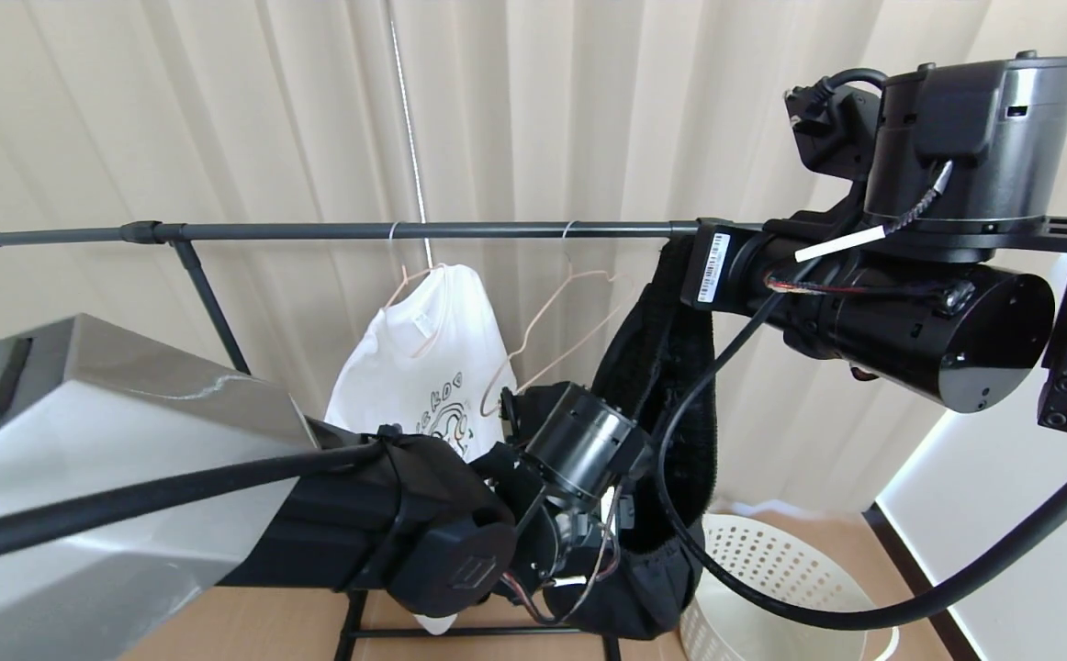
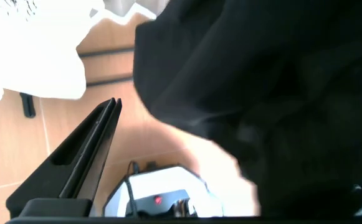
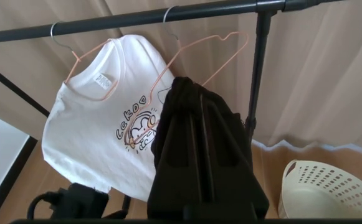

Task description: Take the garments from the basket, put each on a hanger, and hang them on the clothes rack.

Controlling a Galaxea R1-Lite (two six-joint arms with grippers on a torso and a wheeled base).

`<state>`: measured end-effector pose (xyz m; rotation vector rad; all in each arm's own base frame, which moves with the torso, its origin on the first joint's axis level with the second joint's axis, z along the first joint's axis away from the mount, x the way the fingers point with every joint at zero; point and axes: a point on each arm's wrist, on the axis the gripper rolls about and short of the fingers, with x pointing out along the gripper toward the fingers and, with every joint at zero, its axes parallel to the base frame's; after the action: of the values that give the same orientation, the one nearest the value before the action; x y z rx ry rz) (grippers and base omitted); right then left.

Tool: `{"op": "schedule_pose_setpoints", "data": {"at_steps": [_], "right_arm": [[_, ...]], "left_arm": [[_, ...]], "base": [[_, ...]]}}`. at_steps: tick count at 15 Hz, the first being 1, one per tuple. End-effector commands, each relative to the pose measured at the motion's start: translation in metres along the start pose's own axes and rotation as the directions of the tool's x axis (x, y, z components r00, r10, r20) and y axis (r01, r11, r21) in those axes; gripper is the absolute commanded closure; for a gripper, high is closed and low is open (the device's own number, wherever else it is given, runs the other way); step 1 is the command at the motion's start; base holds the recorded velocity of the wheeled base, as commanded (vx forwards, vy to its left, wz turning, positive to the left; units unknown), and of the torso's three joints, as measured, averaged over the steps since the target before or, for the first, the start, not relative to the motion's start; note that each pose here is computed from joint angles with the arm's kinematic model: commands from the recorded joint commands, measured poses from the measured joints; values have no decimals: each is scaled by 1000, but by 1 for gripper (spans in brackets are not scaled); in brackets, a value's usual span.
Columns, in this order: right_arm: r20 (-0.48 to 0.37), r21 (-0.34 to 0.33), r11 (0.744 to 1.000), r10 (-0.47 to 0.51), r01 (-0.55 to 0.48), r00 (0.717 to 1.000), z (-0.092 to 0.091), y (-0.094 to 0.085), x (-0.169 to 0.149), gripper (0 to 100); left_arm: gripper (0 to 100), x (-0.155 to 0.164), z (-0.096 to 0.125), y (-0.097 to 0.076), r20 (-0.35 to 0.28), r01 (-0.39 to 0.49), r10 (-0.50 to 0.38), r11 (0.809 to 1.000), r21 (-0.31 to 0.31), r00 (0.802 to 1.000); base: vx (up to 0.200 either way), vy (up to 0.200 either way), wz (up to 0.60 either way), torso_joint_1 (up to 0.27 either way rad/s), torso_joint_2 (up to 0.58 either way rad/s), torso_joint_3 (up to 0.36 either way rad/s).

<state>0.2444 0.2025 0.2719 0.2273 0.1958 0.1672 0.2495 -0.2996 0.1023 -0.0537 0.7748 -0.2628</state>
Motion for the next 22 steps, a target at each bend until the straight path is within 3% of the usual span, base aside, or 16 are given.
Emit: {"op": "schedule_pose_setpoints", "data": {"at_steps": [1, 7, 8, 11, 13, 18, 20, 22], "right_arm": [[6, 3, 1000, -15, 15, 1000, 2, -4, 3, 100], [30, 21, 997, -70, 70, 997, 11, -20, 14, 100], [36, 24, 997, -79, 78, 996, 14, -23, 15, 100], [38, 23, 995, -94, 94, 995, 16, -28, 15, 100], [30, 9, 995, -100, 100, 995, 15, -29, 14, 100], [-5, -103, 989, -105, 104, 994, 9, -34, 0, 100], [-31, -132, 987, -95, 91, 995, 4, -30, -4, 100], [-88, -223, 972, -100, 78, 991, -14, -29, -8, 100]], "left_arm": [[0, 1, -17, -3, -39, -4, 5, 999, 37, 999], [0, -20, -24, 2, -48, 9, -6, 998, 59, 999], [100, -25, -24, 3, -45, 13, -10, 998, 59, 999], [100, -38, -21, 10, -32, 19, -17, 998, 54, 999], [100, -48, -7, 18, 7, 22, -22, 999, 34, 1000], [100, -63, 44, 55, 130, -18, 20, 1000, -18, 991], [100, -72, 57, 62, 165, -19, 20, 1000, -10, 986], [100, -91, 74, 72, 187, 2, -6, 1000, 22, 982]], "base": [[0, 0, 0, 0, 0, 0], [0, 0, 0, 0, 0, 0], [0, 0, 0, 0, 0, 0], [0, 0, 0, 0, 0, 0], [0, 0, 0, 0, 0, 0], [0, 0, 0, 0, 0, 0], [0, 0, 0, 0, 0, 0], [0, 0, 0, 0, 0, 0]]}}
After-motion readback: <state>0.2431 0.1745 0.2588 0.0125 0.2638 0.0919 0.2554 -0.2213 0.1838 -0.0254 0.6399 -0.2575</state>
